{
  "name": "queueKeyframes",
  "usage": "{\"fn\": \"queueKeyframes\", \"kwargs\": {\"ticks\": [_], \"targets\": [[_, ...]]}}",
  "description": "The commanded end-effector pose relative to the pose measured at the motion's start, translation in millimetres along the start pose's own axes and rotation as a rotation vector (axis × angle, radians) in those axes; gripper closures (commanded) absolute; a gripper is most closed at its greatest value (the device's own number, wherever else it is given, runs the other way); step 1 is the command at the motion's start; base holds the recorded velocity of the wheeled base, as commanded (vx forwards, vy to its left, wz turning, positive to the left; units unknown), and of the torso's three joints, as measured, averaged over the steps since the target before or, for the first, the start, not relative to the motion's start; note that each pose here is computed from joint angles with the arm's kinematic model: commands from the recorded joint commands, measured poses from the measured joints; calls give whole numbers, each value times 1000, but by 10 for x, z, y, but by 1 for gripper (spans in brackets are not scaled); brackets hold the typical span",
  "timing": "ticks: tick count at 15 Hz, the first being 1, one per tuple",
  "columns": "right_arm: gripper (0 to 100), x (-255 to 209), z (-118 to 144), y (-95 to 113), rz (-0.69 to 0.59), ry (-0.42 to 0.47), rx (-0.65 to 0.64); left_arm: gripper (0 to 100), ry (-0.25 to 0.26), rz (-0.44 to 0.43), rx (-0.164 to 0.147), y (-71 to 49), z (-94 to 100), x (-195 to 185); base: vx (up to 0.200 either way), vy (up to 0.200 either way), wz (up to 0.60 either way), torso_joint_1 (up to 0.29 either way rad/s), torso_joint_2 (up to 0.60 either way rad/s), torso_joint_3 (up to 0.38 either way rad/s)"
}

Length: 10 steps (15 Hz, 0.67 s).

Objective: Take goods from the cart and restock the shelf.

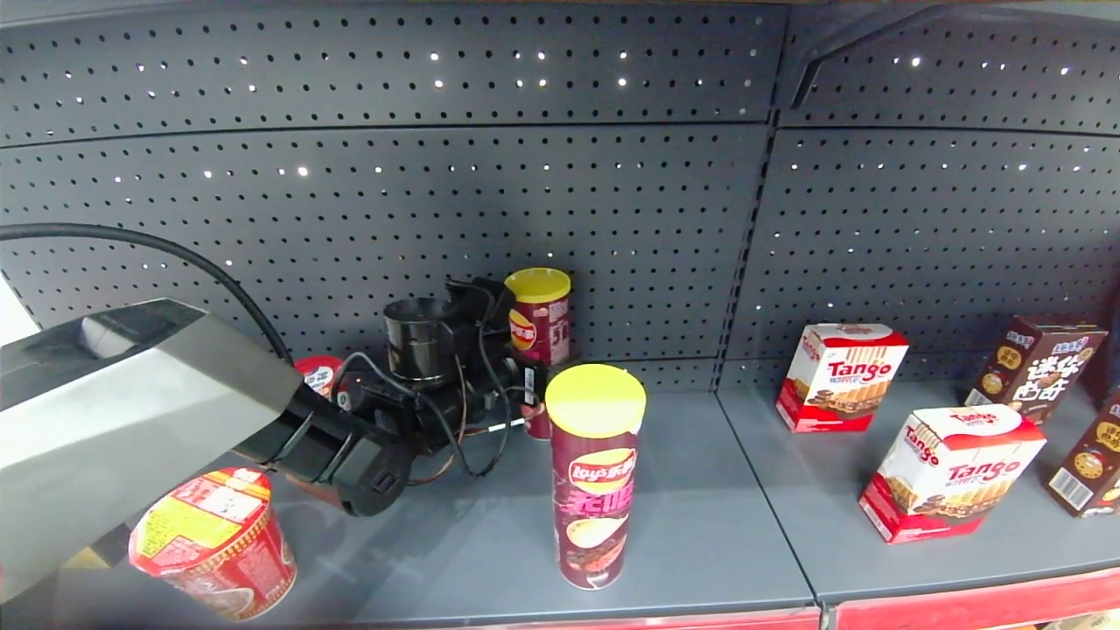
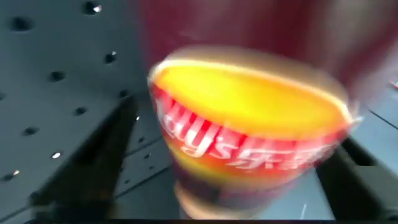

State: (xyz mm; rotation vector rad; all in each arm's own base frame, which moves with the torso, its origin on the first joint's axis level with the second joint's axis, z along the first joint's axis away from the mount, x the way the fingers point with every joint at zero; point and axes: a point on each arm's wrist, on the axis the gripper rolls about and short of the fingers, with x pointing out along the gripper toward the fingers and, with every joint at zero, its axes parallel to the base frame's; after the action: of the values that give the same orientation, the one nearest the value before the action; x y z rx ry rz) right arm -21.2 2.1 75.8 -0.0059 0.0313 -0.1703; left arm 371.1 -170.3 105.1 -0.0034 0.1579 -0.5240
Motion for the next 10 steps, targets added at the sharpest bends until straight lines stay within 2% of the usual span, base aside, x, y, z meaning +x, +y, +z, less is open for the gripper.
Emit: {"fn": "queueKeyframes", "kwargs": {"ticks": [1,9,10], "targets": [[0,1,0,0,0,2,0,0,-13,4,0,-3,96,-167,0,0,0,0,0,0],[0,1,0,0,0,2,0,0,-11,10,-1,-48,193,-718,0,0,0,0,0,0],[0,1,0,0,0,2,0,0,-19,13,0,-58,241,-878,0,0,0,0,0,0]]}}
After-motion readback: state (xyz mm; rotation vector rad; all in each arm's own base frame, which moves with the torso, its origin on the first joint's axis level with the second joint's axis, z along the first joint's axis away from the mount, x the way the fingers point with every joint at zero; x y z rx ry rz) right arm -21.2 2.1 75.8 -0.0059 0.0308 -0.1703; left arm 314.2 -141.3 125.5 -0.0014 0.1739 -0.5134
